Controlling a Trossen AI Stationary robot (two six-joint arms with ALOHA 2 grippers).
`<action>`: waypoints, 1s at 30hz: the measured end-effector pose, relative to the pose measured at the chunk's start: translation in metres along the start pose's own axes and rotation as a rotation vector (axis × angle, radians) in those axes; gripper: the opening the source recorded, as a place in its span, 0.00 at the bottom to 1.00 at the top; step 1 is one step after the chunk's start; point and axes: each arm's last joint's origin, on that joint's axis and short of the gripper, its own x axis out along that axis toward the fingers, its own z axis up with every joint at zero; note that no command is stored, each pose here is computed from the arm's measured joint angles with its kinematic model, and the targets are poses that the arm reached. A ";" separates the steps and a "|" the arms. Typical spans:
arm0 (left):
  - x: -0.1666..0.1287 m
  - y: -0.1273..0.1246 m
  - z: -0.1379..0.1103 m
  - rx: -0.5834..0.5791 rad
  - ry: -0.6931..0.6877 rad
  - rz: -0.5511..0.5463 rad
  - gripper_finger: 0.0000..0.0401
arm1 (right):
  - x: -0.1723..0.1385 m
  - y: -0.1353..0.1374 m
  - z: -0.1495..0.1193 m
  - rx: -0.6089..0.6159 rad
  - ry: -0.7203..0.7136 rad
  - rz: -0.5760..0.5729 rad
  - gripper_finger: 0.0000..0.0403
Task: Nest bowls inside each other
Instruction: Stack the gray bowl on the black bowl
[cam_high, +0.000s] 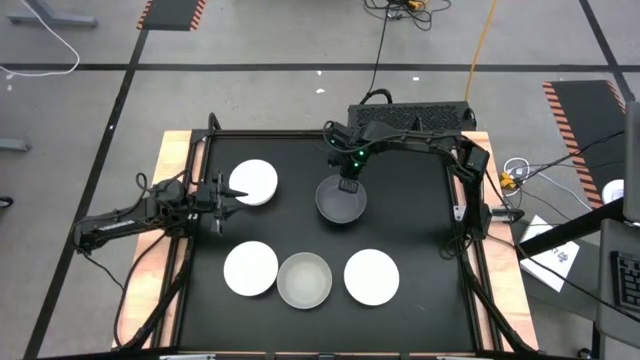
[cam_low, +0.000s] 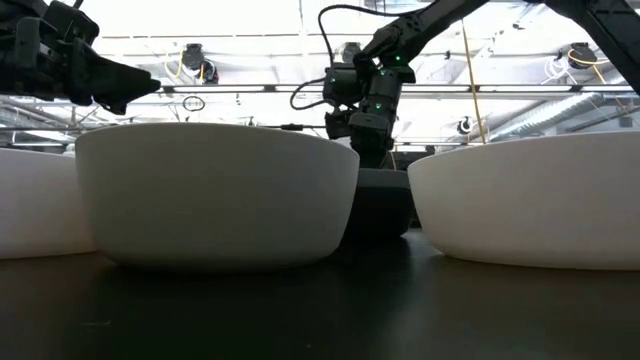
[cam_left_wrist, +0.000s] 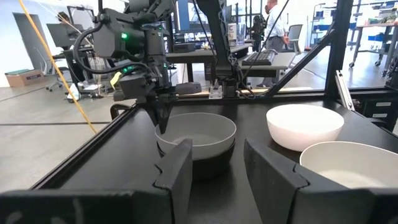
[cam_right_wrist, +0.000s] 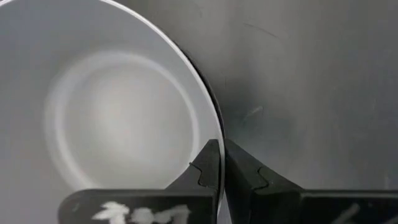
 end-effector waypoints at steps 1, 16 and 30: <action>0.000 0.000 0.000 0.000 0.000 0.000 0.37 | 0.000 0.000 -0.001 0.003 0.006 0.001 0.00; 0.000 0.000 0.000 0.000 0.001 0.000 0.37 | 0.001 0.005 -0.001 0.016 0.023 0.006 0.00; 0.000 0.000 0.000 -0.004 0.003 -0.001 0.37 | 0.020 0.007 0.002 0.022 0.062 -0.058 0.00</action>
